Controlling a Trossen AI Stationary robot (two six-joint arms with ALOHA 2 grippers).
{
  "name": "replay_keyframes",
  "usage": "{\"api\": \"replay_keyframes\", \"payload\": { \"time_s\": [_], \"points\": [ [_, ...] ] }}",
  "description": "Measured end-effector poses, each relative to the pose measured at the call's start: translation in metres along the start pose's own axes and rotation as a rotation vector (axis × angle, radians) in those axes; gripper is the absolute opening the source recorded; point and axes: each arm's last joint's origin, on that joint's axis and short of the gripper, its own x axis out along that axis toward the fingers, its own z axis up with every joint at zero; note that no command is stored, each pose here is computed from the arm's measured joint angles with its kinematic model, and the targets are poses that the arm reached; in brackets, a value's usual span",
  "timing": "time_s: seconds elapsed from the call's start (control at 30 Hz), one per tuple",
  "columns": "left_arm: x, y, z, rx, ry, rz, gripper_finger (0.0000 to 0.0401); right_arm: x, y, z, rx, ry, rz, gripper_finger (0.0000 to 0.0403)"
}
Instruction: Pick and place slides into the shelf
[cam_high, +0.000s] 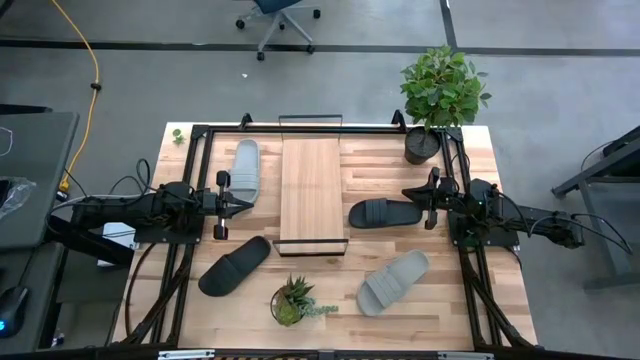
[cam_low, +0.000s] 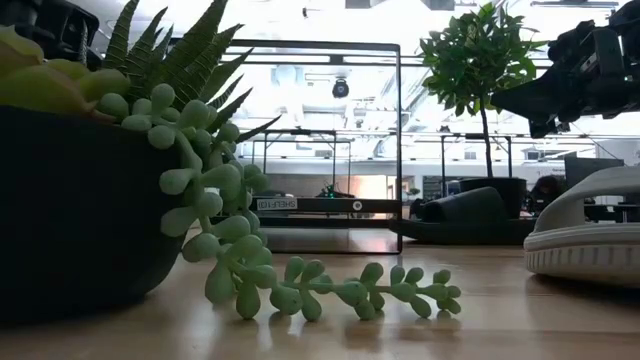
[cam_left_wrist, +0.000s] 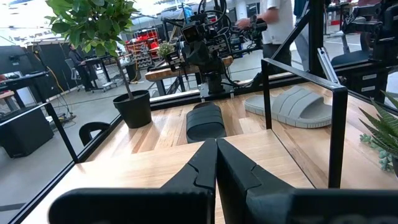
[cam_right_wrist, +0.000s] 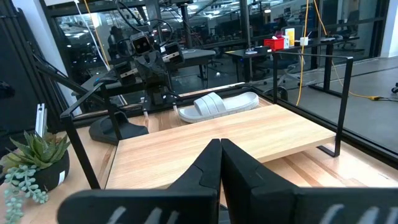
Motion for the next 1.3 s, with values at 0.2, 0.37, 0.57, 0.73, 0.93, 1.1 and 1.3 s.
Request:
{"api": "replay_keyframes", "payload": {
  "time_s": [0.2, 0.37, 0.57, 0.73, 0.93, 1.1, 1.3],
  "points": [
    [0.0, 0.0, 0.0, 0.0, 0.0, 0.0, 0.0001, 0.0, 0.0, 0.0001, 0.0, 0.0, 0.0, 0.0],
    [0.0, 0.0, 0.0001, 0.0, 0.0, 0.0, 0.0001, 0.0, 0.0, 0.0001, 0.0, 0.0, 0.0, 0.0],
    [0.0, 0.0014, 0.0003, 0.001, 0.004, 0.046, 0.0001, 0.0, 0.0, 0.0001, 0.0, 0.0, 0.0, 0.0],
    [-0.0001, 0.002, 0.0005, 0.001, 0.005, 0.063, 0.0001, 0.0, 0.0, 0.0001, 0.0, 0.0, 0.0, 0.0],
    [0.0, 0.0019, 0.0004, -0.004, 0.005, 0.063, 0.0001, 0.0, 0.0, 0.0, 0.0, 0.0, 0.0, 0.0],
    [0.0, 0.0018, 0.001, -0.167, -0.006, 0.055, 0.0001, 0.0, 0.0, 0.0001, 0.0, 0.0, 0.0, 0.0],
    [-0.0001, 0.0022, 0.0031, -0.512, -0.038, 0.051, 0.0001, 0.0, 0.0, 0.0, 0.0, 0.0, 0.0, 0.0]
  ]
}}
